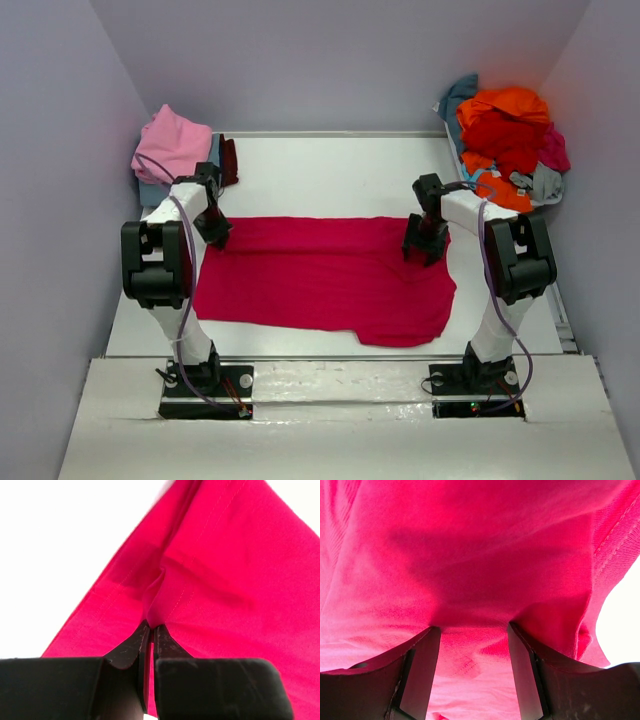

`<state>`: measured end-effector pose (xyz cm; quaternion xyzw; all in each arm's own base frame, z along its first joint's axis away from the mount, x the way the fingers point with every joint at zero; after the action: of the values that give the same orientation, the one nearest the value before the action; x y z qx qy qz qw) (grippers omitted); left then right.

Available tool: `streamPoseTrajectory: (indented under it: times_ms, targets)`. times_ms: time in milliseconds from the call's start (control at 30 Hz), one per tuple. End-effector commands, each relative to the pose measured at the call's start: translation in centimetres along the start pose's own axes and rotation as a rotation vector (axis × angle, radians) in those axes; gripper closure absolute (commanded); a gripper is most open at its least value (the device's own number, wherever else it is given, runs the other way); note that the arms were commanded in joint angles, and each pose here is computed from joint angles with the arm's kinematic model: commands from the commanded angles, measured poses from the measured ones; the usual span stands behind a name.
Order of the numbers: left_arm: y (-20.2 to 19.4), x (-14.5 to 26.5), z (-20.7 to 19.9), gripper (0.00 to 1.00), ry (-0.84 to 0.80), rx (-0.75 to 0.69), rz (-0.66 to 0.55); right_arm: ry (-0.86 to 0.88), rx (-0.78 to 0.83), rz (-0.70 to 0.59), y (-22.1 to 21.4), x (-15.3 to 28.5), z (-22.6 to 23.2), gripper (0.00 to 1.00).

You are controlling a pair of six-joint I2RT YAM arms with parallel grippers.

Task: Fold and stack the t-shirts
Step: Fold the flattened tshirt in 1/3 of the way

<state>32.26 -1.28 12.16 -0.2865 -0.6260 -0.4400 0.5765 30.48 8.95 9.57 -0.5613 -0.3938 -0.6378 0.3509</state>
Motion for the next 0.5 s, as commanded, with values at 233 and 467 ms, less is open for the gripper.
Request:
streamPoseTrajectory:
  times_ms: [233, 467]
  targets:
    - [0.1, -0.5, 2.2, 0.94, 0.065, 0.041, 0.029, -0.133, 0.022, 0.065, -1.1, -3.8, -2.4, 0.37]
    - [-0.3, -0.3, 2.0, 0.62, 0.025, 0.03, 0.036, -0.124, 0.026, 0.076, -1.2, -3.9, -2.3, 0.37]
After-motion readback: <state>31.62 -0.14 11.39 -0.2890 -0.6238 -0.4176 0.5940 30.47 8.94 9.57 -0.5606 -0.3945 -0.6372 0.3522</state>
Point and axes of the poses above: each gripper's point midway between its finger pads, its own x axis back along the fingers, its own z axis along the line the jaws close on, y = z × x, the point moved 8 cm from there along x, back along the fingers, and after that the axes turned 7 degrees about -x, right-handed, at the moved point
